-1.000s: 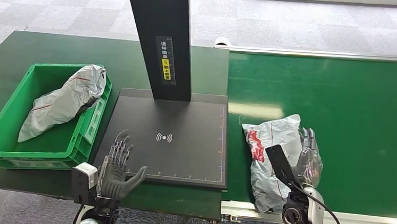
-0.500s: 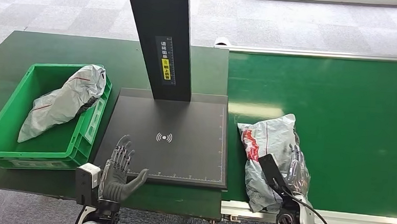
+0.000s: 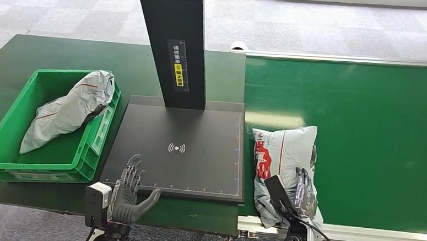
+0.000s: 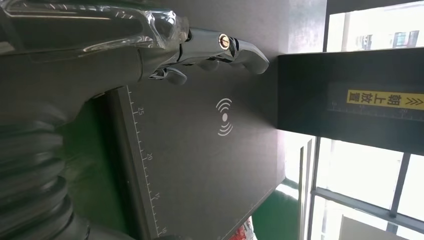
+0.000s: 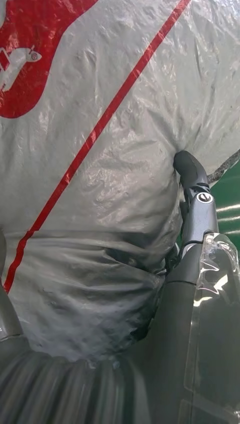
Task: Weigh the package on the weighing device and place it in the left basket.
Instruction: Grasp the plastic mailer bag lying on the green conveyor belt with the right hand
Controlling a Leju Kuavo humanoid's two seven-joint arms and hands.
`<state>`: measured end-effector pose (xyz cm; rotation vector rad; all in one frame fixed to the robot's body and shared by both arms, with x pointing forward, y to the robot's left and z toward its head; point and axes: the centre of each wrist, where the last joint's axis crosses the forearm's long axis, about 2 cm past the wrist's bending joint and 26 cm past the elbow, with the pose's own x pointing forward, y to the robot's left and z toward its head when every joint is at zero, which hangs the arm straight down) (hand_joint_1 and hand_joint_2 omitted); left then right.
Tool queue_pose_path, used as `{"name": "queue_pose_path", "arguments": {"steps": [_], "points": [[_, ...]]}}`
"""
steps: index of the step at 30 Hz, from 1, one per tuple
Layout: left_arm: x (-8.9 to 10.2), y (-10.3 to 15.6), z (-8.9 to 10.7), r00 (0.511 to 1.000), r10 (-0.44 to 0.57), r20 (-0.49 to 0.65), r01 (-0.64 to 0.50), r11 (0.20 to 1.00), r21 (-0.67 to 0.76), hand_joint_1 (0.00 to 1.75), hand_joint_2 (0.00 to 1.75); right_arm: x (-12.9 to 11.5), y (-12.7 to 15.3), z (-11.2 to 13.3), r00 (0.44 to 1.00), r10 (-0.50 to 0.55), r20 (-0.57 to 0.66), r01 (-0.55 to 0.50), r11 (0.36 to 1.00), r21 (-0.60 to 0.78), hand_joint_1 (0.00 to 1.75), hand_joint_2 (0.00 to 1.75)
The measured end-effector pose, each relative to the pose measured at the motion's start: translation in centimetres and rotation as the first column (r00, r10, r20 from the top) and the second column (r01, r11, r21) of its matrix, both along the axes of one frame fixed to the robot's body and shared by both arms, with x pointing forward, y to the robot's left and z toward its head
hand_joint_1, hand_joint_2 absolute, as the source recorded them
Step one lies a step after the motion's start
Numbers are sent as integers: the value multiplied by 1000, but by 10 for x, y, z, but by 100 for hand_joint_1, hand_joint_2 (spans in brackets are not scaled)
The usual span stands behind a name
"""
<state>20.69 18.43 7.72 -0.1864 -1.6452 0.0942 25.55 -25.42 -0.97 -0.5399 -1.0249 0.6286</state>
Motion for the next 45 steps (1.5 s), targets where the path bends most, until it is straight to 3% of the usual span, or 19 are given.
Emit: {"name": "queue_pose_path", "arguments": {"steps": [4,8,20,28,32,36,40,42,45], "points": [[0,0,-1,1000,-1,-4,1,1000,2,0,175,1,3,-1,1000,2,-12,-2,1000,5,0,175],[0,0,-2,1000,-4,-9,4,1000,5,0,175,1,5,-4,1000,4,-27,-3,1000,15,172,175],[0,-1,-7,1000,-1,-19,1,1000,6,0,175,7,6,1,999,5,43,-8,997,79,175,175],[1,0,-6,999,10,40,-11,1000,5,0,175,14,0,19,975,-56,214,34,994,103,175,175],[9,0,5,997,4,83,-4,1000,7,0,175,33,-9,52,915,-89,395,56,994,93,175,175],[11,1,12,993,12,118,-13,1000,7,0,175,51,-22,108,755,-104,648,57,994,94,175,175],[14,7,22,981,48,188,-51,999,9,0,175,55,-27,164,614,-97,783,-22,990,140,175,175],[17,12,29,971,69,227,-75,997,17,0,175,54,-23,183,589,-80,805,-89,983,162,175,175],[24,21,40,956,101,276,-113,993,27,0,175,54,-12,195,617,-38,786,-198,959,202,175,175]]}}
